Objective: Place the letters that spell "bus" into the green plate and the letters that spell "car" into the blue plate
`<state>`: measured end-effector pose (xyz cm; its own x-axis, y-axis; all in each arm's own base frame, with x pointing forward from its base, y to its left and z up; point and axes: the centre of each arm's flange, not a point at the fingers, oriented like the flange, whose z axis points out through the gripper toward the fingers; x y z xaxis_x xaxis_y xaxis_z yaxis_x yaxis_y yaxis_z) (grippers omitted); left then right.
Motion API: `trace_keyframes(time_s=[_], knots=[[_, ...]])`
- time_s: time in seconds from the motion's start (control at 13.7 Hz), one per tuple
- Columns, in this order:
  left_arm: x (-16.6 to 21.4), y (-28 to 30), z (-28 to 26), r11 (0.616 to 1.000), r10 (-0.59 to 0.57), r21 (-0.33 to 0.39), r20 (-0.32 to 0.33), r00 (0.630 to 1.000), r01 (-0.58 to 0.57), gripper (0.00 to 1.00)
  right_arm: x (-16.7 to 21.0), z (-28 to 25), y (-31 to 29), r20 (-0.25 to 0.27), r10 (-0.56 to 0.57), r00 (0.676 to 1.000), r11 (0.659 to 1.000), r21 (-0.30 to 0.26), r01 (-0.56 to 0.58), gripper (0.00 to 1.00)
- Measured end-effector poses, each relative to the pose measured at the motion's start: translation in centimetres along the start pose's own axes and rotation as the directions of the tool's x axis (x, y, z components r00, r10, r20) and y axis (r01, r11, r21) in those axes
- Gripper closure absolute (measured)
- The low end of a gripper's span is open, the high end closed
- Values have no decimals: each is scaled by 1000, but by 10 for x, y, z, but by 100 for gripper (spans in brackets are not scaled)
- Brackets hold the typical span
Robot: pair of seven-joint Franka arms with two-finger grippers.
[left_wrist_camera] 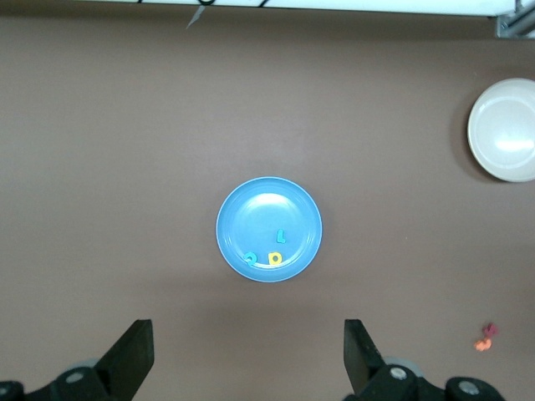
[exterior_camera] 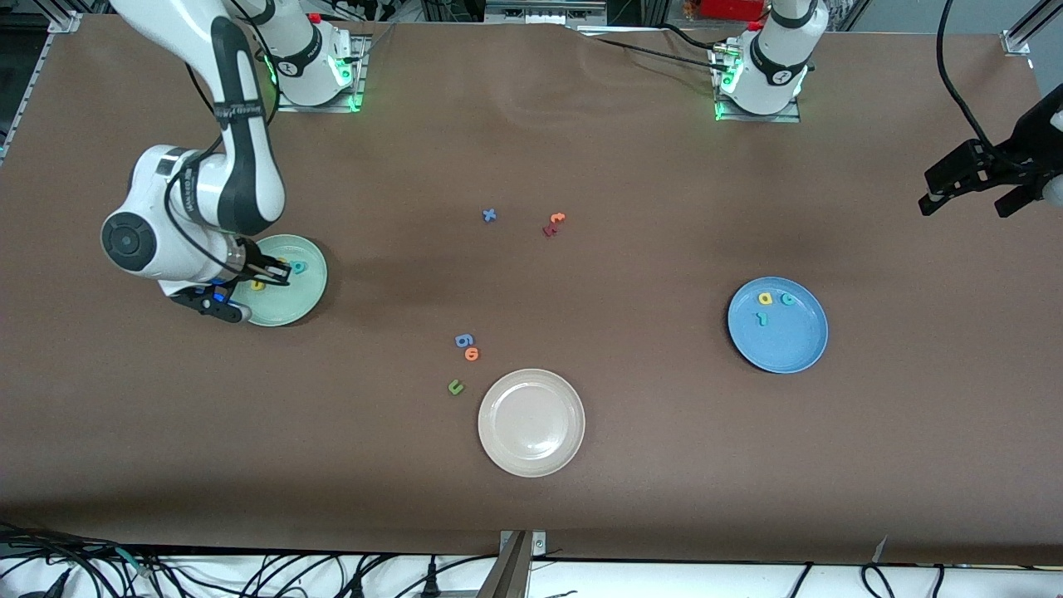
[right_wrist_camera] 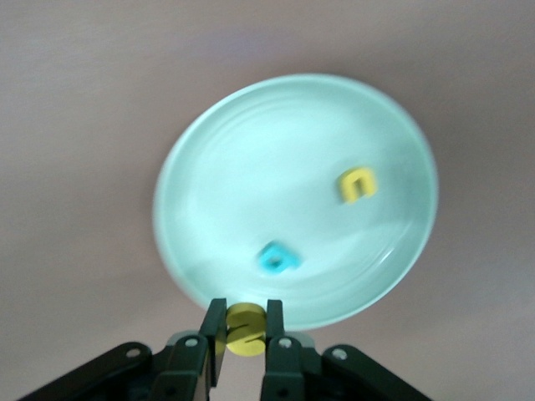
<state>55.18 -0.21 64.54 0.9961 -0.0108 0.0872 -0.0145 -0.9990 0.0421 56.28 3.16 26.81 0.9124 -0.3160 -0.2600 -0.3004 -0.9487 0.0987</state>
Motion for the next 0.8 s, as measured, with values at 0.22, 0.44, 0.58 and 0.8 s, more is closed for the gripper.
trace_keyframes(time_s=[0.22, 0.44, 0.58, 0.8], knots=[[-2, -4, 6, 1000, 29, 0, 13, 999, -29, 0, 19, 27, 18, -27, -40, 999, 998, -58, 38, 78], [-5, -5, 8, 999, 38, -1, 31, 999, -38, 0, 26, 46, 19, -25, -40, 999, 998, -50, 39, 78], [-9, -6, 5, 999, 42, 7, 43, 998, -43, 0, 28, 54, 18, -21, -40, 999, 999, -35, 39, 78], [-12, -7, 4, 999, 43, 13, 50, 998, -44, 0, 29, 56, 19, -19, -39, 999, 999, -32, 39, 62]])
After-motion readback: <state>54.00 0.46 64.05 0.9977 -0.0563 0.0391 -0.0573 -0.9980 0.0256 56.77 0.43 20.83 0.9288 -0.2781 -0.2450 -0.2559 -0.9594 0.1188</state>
